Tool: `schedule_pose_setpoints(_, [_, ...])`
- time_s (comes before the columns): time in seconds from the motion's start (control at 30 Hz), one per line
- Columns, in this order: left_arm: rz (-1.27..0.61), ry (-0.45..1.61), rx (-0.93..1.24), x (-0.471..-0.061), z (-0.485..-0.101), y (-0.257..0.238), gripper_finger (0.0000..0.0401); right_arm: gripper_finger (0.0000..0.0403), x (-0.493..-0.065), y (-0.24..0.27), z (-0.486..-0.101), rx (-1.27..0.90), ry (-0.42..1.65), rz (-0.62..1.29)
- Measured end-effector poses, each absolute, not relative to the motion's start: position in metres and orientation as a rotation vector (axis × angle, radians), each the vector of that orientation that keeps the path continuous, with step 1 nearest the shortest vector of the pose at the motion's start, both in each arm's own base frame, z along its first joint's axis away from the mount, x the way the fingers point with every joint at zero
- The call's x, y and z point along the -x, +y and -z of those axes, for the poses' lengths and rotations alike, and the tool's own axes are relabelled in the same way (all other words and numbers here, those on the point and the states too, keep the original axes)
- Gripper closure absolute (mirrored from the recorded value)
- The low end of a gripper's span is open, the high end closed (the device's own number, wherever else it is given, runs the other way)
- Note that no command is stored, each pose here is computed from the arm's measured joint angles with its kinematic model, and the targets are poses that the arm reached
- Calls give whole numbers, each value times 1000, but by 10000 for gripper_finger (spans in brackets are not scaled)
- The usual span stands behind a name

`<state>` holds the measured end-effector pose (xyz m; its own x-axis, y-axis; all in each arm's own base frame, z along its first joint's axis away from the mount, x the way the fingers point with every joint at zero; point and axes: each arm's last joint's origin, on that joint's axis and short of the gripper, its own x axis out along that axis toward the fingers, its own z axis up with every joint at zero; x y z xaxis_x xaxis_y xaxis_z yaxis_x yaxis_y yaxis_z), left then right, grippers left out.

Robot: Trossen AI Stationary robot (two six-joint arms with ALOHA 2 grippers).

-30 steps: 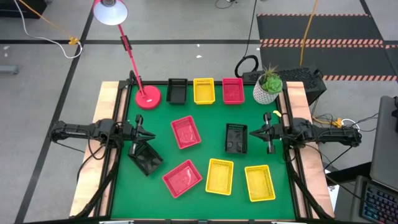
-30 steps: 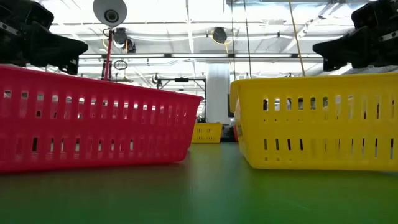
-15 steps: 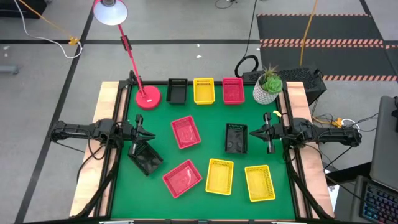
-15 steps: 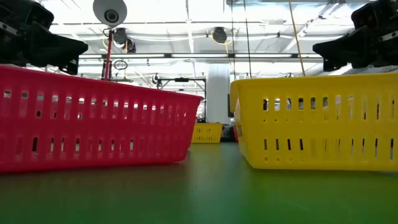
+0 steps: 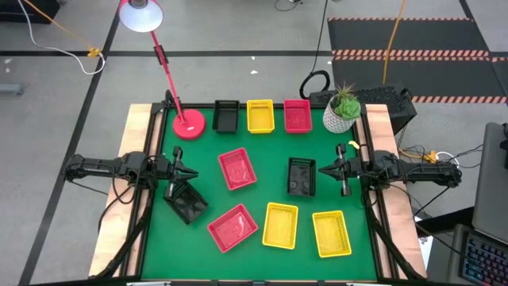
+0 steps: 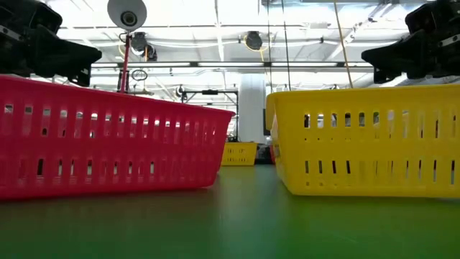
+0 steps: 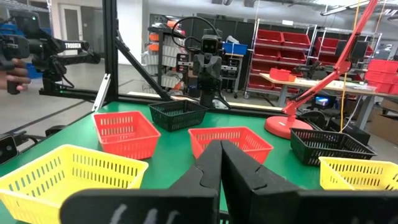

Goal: Stack baskets by color
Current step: Stack the bottom right black bin on the top black bin

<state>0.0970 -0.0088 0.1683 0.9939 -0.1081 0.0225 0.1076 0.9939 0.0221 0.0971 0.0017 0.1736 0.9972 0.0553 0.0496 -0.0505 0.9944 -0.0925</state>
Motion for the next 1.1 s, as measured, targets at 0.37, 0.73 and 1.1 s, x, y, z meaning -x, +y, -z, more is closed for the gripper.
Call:
schedule_pose_setpoints(0.37, [108, -24, -21, -97, -168, -9, 359, 403, -88, 1, -218, 60, -83, -42])
schedule_pose_setpoints(0.73, [108, -24, -21, -97, -168, -9, 359, 403, -73, 0, -318, 4, 25, 3])
schedule_pose_setpoints(1.1, [108, -24, -21, -97, -168, -9, 359, 403, -80, 0, -391, 9, 96, -2])
